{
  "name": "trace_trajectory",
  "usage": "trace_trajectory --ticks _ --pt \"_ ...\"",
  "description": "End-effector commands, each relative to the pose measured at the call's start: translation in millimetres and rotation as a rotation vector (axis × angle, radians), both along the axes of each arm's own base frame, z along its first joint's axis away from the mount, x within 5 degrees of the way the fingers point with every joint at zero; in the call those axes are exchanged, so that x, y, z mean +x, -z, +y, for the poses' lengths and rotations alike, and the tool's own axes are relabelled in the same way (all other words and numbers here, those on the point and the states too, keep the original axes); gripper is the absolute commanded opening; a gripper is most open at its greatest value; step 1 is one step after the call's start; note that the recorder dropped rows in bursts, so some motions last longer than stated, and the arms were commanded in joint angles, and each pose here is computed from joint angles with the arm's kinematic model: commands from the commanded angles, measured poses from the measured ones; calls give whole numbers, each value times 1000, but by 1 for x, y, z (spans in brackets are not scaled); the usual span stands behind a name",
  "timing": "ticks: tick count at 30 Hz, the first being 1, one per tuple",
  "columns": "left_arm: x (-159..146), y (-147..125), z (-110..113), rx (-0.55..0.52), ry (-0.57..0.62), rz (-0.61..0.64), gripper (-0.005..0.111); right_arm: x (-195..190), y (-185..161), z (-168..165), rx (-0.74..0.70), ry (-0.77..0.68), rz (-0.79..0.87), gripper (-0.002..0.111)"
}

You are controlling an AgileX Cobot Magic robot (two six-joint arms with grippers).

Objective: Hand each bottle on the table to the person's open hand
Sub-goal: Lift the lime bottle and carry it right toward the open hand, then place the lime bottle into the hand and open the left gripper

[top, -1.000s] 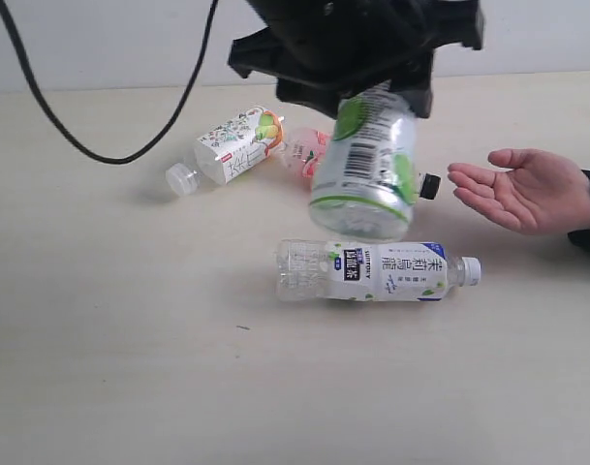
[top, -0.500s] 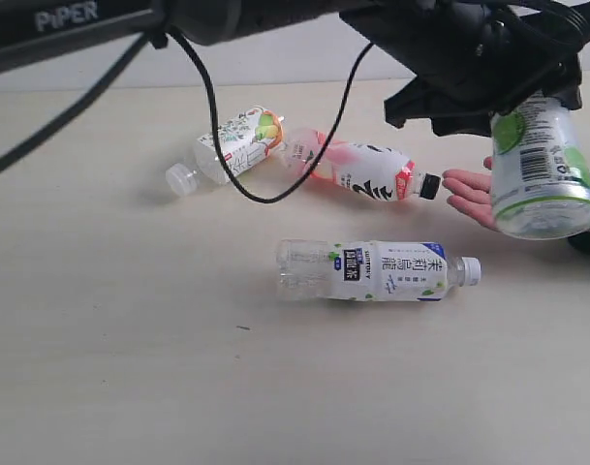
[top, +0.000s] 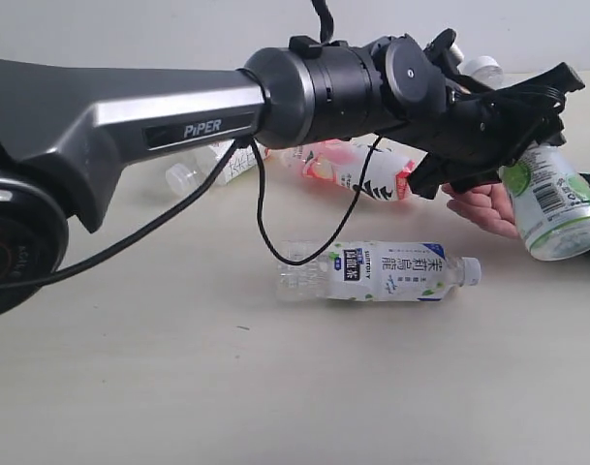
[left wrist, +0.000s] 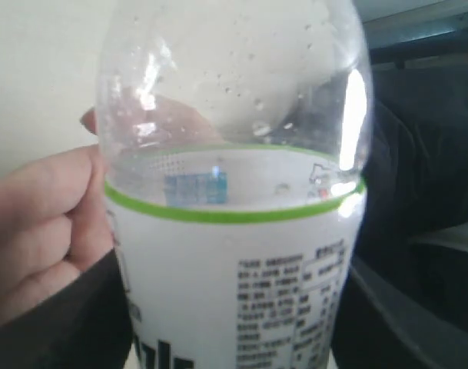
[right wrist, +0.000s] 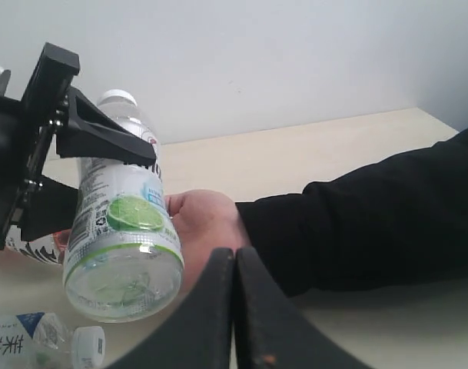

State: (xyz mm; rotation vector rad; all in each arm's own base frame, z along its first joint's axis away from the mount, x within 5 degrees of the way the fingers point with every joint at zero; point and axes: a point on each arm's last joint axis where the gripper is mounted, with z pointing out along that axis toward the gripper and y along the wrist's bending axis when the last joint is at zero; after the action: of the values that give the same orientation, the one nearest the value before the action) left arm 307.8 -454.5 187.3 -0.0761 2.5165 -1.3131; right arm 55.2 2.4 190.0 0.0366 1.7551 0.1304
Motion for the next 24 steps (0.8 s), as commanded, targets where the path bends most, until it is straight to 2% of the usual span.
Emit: trace_trajectory --ticks 1,3,5,8,13,19,21,24 --pt "4 10 -2 1 -15 -10 0 0 0 0 -3 4 -10 0" --pt "4 15 -3 2 -21 -4 1 0 0 0 -3 4 -10 0" --pt "5 16 -3 1 -24 -3 7 0 0 0 -3 4 -10 0" --pt "5 16 -3 1 -22 -8 27 0 0 0 -3 4 -10 0" --pt "5 19 -3 5 -23 -10 45 0 0 0 -3 4 -10 0" --pt "5 20 -3 18 -3 -31 78 0 0 0 -3 4 -10 0" --pt "4 21 -3 24 7 -34 84 0 0 0 -3 4 -10 0" --pt "3 21 -3 33 22 -34 85 0 0 0 -3 4 -10 0"
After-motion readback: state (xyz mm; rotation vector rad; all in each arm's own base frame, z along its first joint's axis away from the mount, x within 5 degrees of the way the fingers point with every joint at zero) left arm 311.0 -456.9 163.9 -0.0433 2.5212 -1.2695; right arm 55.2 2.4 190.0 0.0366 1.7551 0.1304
